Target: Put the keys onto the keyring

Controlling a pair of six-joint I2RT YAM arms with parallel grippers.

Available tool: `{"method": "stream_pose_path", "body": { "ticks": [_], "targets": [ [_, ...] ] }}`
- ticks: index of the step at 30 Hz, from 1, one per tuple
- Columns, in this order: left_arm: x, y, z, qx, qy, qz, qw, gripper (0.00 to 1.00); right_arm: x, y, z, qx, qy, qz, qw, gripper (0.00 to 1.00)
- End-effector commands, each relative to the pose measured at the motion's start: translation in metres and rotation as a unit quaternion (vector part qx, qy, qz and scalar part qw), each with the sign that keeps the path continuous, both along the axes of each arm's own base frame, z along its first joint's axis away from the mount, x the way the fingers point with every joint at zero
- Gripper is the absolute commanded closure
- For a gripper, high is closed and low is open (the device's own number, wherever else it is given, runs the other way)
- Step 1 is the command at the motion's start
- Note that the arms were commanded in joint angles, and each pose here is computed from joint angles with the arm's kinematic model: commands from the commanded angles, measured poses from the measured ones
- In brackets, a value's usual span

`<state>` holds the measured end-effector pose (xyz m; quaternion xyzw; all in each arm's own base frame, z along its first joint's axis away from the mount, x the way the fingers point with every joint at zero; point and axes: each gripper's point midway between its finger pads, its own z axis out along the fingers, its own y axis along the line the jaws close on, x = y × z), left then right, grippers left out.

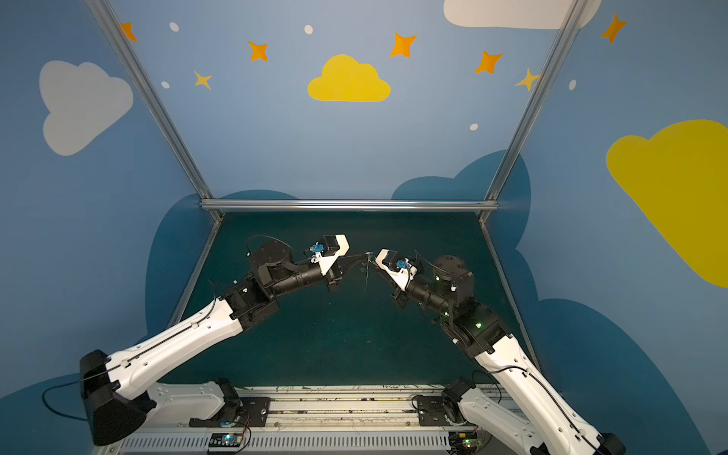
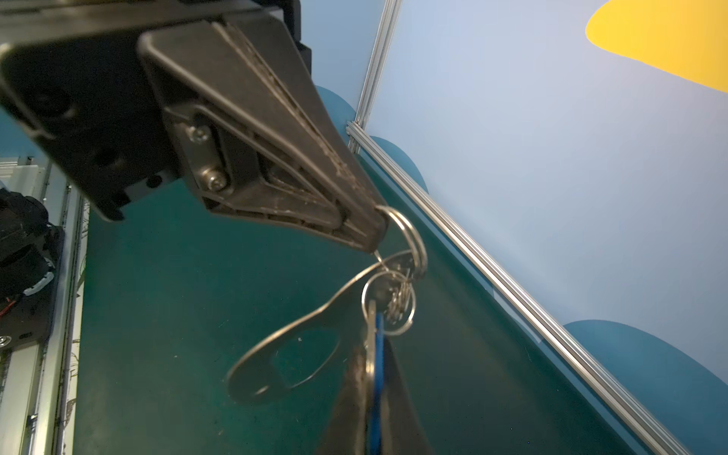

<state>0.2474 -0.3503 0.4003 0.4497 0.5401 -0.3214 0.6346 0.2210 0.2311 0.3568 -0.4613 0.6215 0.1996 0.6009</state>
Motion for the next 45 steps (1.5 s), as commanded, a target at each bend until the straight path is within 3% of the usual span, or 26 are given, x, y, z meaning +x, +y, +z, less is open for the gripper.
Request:
{"method": "stream_pose_path", "body": {
  "ticks": [1, 28, 45],
  "targets": [
    [-0.004, 0.003, 0.014, -0.002, -0.02, 0.001, 1.0, 0.97, 0.0, -0.007, 0.009, -0.013, -0.02, -0.015, 1.0, 0.98],
    [-0.012, -0.004, -0.009, 0.051, -0.029, -0.017, 0.998, 0.97, 0.005, -0.008, 0.02, -0.058, -0.064, -0.018, 0.996, 1.0],
    [-0.007, -0.007, -0.028, 0.087, -0.004, -0.016, 0.996, 0.97, -0.012, 0.004, 0.014, -0.153, -0.131, 0.047, 0.978, 1.0]
  ]
}}
